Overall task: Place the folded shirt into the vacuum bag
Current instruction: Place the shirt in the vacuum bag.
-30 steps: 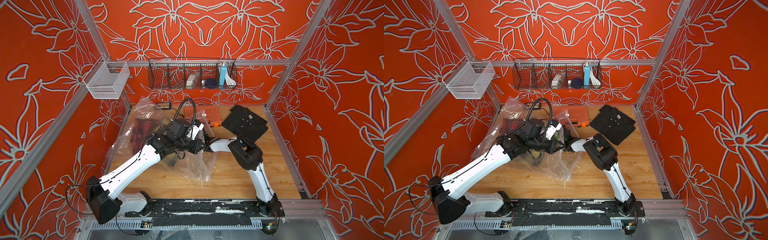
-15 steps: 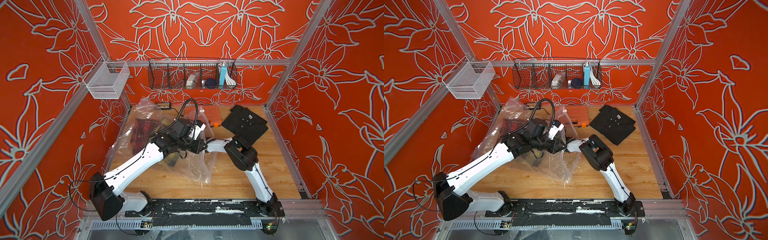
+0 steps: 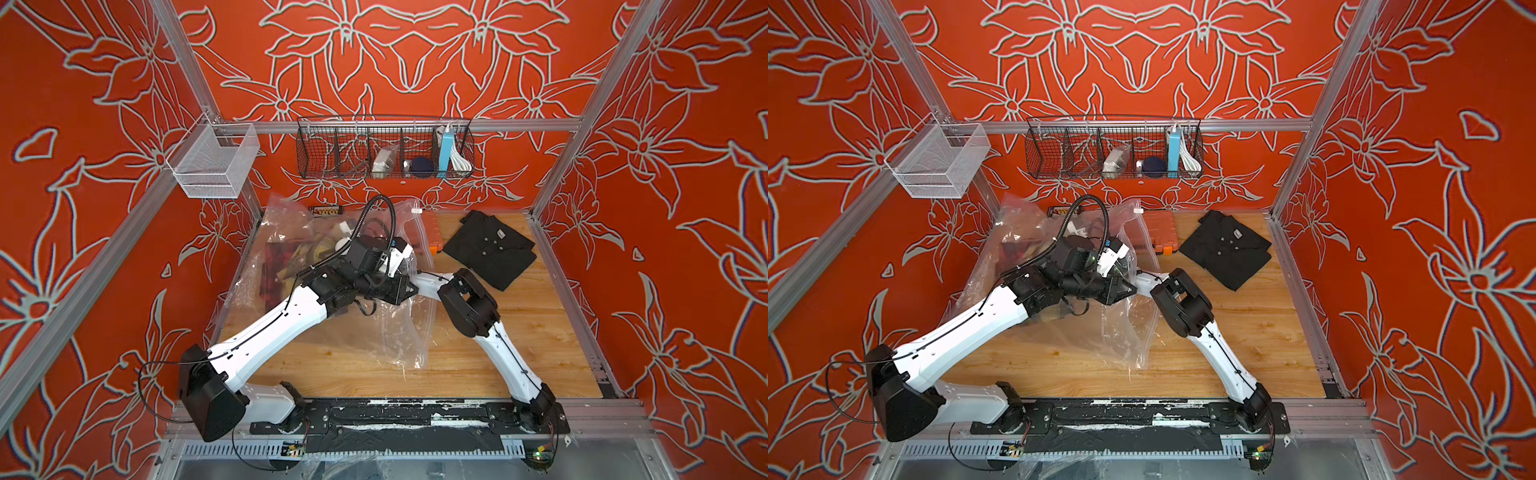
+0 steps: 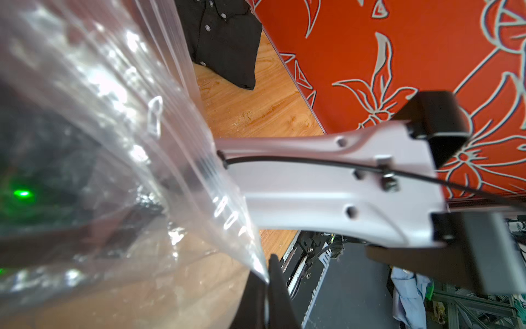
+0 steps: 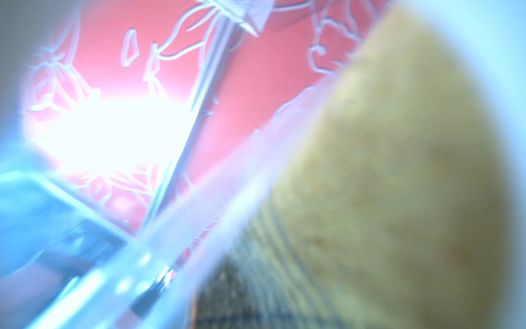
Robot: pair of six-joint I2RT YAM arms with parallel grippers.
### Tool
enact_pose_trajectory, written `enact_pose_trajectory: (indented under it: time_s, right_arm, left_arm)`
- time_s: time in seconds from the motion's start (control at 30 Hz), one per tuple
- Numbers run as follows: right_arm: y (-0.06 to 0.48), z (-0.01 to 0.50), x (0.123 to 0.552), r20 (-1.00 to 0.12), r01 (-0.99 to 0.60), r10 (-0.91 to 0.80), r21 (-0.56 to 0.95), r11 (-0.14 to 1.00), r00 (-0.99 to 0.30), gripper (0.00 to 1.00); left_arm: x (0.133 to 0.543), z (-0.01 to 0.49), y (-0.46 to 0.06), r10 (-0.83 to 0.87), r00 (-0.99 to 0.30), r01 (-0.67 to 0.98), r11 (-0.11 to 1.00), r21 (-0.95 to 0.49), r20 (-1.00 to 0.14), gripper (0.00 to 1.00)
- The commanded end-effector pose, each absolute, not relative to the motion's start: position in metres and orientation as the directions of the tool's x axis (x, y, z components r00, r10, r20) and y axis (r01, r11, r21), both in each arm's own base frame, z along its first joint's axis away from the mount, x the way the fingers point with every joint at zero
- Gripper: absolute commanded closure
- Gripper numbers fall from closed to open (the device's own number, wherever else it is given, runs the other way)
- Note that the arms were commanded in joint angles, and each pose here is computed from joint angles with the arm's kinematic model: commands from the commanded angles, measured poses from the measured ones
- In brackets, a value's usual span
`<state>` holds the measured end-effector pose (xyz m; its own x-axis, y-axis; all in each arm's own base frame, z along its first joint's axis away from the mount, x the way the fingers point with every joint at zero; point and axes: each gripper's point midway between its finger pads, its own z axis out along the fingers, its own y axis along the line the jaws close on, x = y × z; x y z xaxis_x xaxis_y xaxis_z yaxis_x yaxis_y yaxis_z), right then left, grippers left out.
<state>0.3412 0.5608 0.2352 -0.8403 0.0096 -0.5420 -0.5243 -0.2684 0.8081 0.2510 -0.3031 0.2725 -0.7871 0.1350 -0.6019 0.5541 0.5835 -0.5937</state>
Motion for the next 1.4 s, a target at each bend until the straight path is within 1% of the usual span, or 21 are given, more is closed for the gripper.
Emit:
enact_pose_trajectory:
  time_s: [0.0, 0.1, 0.13, 0.17, 0.2, 0.27, 0.3, 0.43, 0.5, 0.57, 0.7, 0.83, 0.93, 1.0, 1.07, 1.13, 1.27, 1.37]
  right_arm:
    - [0.574, 0.188, 0.342, -0.438, -0.423, -0.067, 0.891, -0.163, -0.896, 1.0]
    - [0.568, 0.124, 0.354, -0.357, -0.361, -0.056, 0.928, 0.093, -0.932, 1.0]
    - [0.567, 0.115, 0.355, -0.345, -0.352, -0.07, 0.927, 0.129, -0.936, 1.0]
    - [0.567, 0.106, 0.356, -0.32, -0.328, -0.074, 0.931, 0.162, -0.945, 0.94]
    - [0.565, 0.091, 0.359, -0.274, -0.284, -0.075, 0.932, 0.224, -0.959, 0.82]
    - [0.564, 0.074, 0.357, -0.223, -0.246, -0.11, 0.922, 0.3, -0.969, 0.67]
    - [0.56, 0.065, 0.356, -0.192, -0.22, -0.112, 0.911, 0.349, -0.975, 0.53]
    - [0.543, 0.072, 0.356, -0.19, -0.211, -0.091, 0.896, 0.391, -0.978, 0.31]
    - [0.527, 0.081, 0.357, -0.181, -0.194, -0.07, 0.896, 0.399, -0.981, 0.22]
    - [0.508, 0.093, 0.355, -0.181, -0.185, -0.047, 0.904, 0.386, -0.982, 0.17]
    - [0.461, 0.108, 0.346, -0.196, -0.169, 0.031, 0.909, 0.381, -0.98, 0.13]
    - [0.431, 0.111, 0.328, -0.175, -0.132, 0.085, 0.918, 0.374, -0.981, 0.13]
    - [0.405, 0.108, 0.314, -0.156, -0.092, 0.135, 0.915, 0.393, -0.978, 0.13]
    - [0.377, 0.104, 0.307, -0.141, -0.049, 0.192, 0.908, 0.417, -0.971, 0.15]
    - [0.346, 0.1, 0.3, -0.142, -0.018, 0.232, 0.884, 0.468, -0.962, 0.17]
    - [0.311, 0.098, 0.293, -0.158, 0.007, 0.25, 0.833, 0.553, -0.955, 0.17]
    - [0.241, 0.112, 0.285, -0.237, 0.016, 0.249, 0.694, 0.72, -0.939, 0.18]
    - [0.192, 0.127, 0.284, -0.285, 0.051, 0.277, 0.606, 0.794, -0.917, 0.18]
  left_arm:
    - [0.239, 0.28, -0.314, 0.159, -0.783, 0.584, 0.519, -0.624, -0.601, 1.0]
    - [0.239, 0.281, -0.314, 0.155, -0.782, 0.585, 0.516, -0.626, -0.603, 1.0]
    - [0.239, 0.281, -0.315, 0.156, -0.782, 0.586, 0.514, -0.627, -0.603, 1.0]
    - [0.239, 0.279, -0.315, 0.158, -0.784, 0.584, 0.514, -0.628, -0.6, 1.0]
    - [0.24, 0.278, -0.316, 0.161, -0.786, 0.584, 0.512, -0.63, -0.597, 1.0]
    - [0.241, 0.276, -0.318, 0.162, -0.79, 0.579, 0.512, -0.635, -0.591, 1.0]
    - [0.241, 0.277, -0.319, 0.163, -0.789, 0.581, 0.51, -0.634, -0.593, 1.0]
    - [0.243, 0.274, -0.315, 0.161, -0.786, 0.579, 0.53, -0.62, -0.597, 1.0]
    - [0.245, 0.271, -0.311, 0.157, -0.788, 0.569, 0.553, -0.608, -0.595, 1.0]
    - [0.249, 0.271, -0.306, 0.141, -0.789, 0.556, 0.578, -0.598, -0.598, 1.0]
    - [0.255, 0.281, -0.299, 0.094, -0.775, 0.548, 0.592, -0.591, -0.625, 1.0]
    - [0.255, 0.283, -0.301, 0.094, -0.771, 0.557, 0.58, -0.595, -0.63, 1.0]
    - [0.253, 0.278, -0.301, 0.101, -0.775, 0.557, 0.578, -0.597, -0.624, 1.0]
    - [0.253, 0.275, -0.298, 0.099, -0.773, 0.553, 0.586, -0.591, -0.626, 1.0]
    - [0.251, 0.271, -0.297, 0.1, -0.774, 0.554, 0.586, -0.592, -0.625, 1.0]
    - [0.25, 0.265, -0.298, 0.1, -0.781, 0.549, 0.58, -0.602, -0.616, 1.0]
    - [0.252, 0.247, -0.306, 0.092, -0.809, 0.524, 0.561, -0.641, -0.581, 1.0]
    - [0.251, 0.231, -0.315, 0.108, -0.824, 0.515, 0.553, -0.655, -0.556, 1.0]
